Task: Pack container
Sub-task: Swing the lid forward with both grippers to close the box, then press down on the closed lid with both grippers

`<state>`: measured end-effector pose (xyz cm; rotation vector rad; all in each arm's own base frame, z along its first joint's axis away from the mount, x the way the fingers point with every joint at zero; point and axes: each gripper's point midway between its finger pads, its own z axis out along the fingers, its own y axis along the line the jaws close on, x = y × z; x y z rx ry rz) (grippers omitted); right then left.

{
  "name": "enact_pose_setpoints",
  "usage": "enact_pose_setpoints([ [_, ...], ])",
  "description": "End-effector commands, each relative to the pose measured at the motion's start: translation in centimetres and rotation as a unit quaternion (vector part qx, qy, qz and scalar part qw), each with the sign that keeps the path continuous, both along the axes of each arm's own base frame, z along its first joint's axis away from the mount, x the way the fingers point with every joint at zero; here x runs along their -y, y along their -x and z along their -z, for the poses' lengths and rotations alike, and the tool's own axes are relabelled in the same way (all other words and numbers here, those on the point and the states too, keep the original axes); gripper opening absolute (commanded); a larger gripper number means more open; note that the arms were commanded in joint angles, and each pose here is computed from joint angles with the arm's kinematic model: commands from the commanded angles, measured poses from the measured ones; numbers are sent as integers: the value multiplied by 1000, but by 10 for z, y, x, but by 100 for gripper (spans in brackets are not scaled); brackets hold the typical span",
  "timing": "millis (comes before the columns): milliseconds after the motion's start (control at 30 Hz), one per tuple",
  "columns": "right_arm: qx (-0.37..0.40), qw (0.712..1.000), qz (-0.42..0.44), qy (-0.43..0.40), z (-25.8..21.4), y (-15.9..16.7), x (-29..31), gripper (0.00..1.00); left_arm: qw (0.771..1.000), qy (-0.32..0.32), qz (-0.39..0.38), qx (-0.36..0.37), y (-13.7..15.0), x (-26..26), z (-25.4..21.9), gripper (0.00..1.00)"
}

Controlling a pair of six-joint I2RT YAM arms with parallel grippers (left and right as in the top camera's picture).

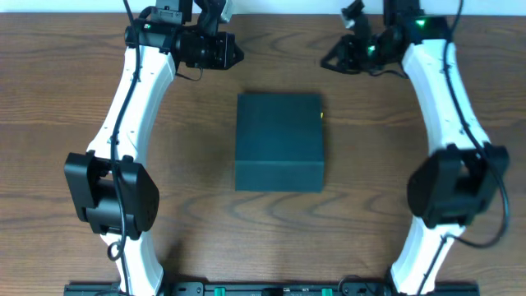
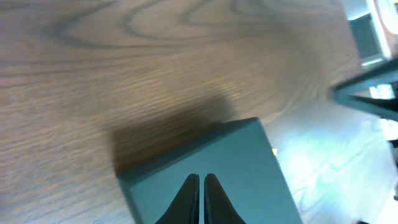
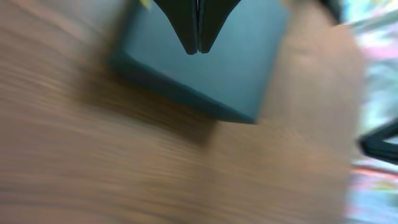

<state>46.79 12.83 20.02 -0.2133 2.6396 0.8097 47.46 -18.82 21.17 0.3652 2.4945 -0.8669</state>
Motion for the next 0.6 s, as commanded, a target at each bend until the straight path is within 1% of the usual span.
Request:
enact_pose_setpoints([
  [0, 55, 987, 30, 145, -29, 11, 43, 2, 999, -29, 19, 35, 9, 9, -18, 6],
  [133, 27, 977, 36, 209, -38, 46, 59, 2, 993, -76, 76, 40, 31, 34, -6, 6],
  [267, -16, 954, 49, 294, -39, 79, 87, 2, 986, -94, 131, 46, 53, 61, 0, 6],
  [367, -30, 957, 50, 283, -37, 88, 85, 2, 982, -98, 153, 50, 62, 73, 1, 6],
  [433, -38, 959, 49, 275, -29, 88, 84, 2, 982, -97, 156, 50, 64, 76, 1, 6],
  [500, -48, 969, 28, 241, -10, 87, 72, 2, 982, -97, 156, 48, 65, 75, 1, 6],
  [567, -66, 976, -1, 207, 20, 91, 59, 1, 982, -100, 157, 38, 69, 74, 3, 6],
])
